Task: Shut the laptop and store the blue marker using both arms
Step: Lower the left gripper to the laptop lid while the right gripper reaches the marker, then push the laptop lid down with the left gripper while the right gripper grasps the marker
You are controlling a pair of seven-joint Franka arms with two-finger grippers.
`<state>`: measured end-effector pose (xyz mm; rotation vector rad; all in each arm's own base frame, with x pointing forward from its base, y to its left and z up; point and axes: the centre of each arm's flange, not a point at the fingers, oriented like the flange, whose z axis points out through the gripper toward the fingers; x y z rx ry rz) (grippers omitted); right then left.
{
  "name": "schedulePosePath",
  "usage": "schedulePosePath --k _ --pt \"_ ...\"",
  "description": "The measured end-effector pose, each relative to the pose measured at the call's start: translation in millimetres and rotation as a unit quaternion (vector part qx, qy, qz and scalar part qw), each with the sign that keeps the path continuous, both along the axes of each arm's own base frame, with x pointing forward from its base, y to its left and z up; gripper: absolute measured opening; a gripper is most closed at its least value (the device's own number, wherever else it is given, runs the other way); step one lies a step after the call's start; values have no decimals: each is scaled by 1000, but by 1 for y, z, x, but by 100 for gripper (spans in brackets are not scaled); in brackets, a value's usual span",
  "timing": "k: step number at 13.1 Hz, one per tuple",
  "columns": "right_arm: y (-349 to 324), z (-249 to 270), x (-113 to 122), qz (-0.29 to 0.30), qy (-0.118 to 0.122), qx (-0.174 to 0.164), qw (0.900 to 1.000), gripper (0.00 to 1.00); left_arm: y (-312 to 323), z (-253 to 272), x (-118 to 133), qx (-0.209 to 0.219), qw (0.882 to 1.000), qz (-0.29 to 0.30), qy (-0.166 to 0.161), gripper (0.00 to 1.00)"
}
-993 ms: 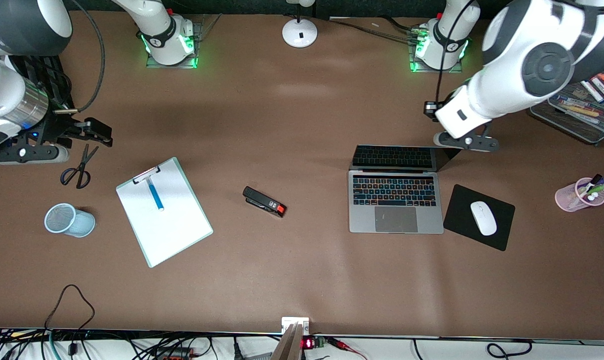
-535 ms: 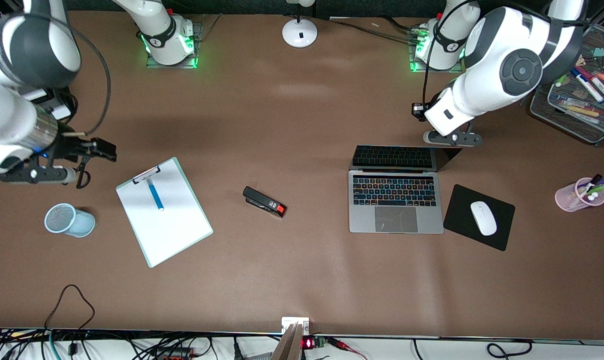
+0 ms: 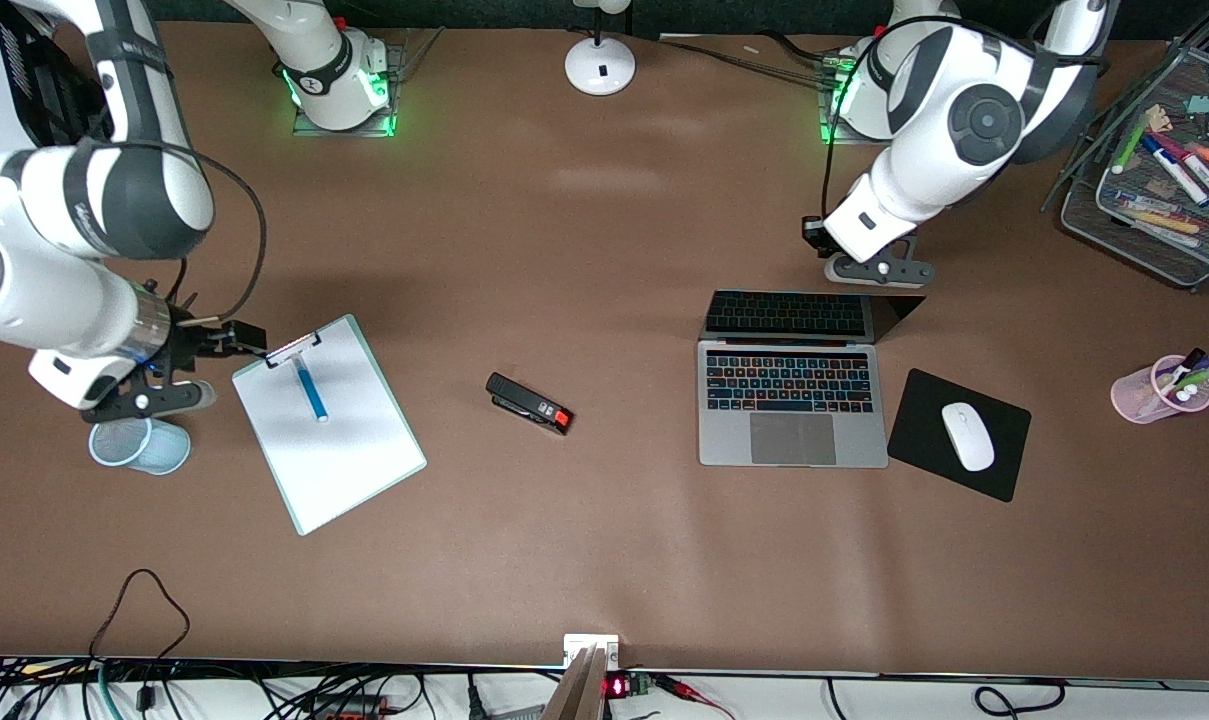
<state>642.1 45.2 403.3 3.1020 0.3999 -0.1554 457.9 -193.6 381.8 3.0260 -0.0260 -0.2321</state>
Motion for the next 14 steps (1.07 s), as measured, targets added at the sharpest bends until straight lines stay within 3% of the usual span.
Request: schedulePosePath --k 5,7,9,14 --pt "4 -60 -6 81 -13 7 997 100 0 -14 7 -7 1000 6 -17 1" --pt "6 -89 -6 113 -24 9 993 92 -1 -25 13 -12 1000 9 -24 1" --pt "8 -112 -4 156 -28 11 987 70 -2 -37 21 -11 999 4 -43 1" --pt "5 -141 1 196 -35 11 980 65 -2 -50 40 -17 995 1 -102 1"
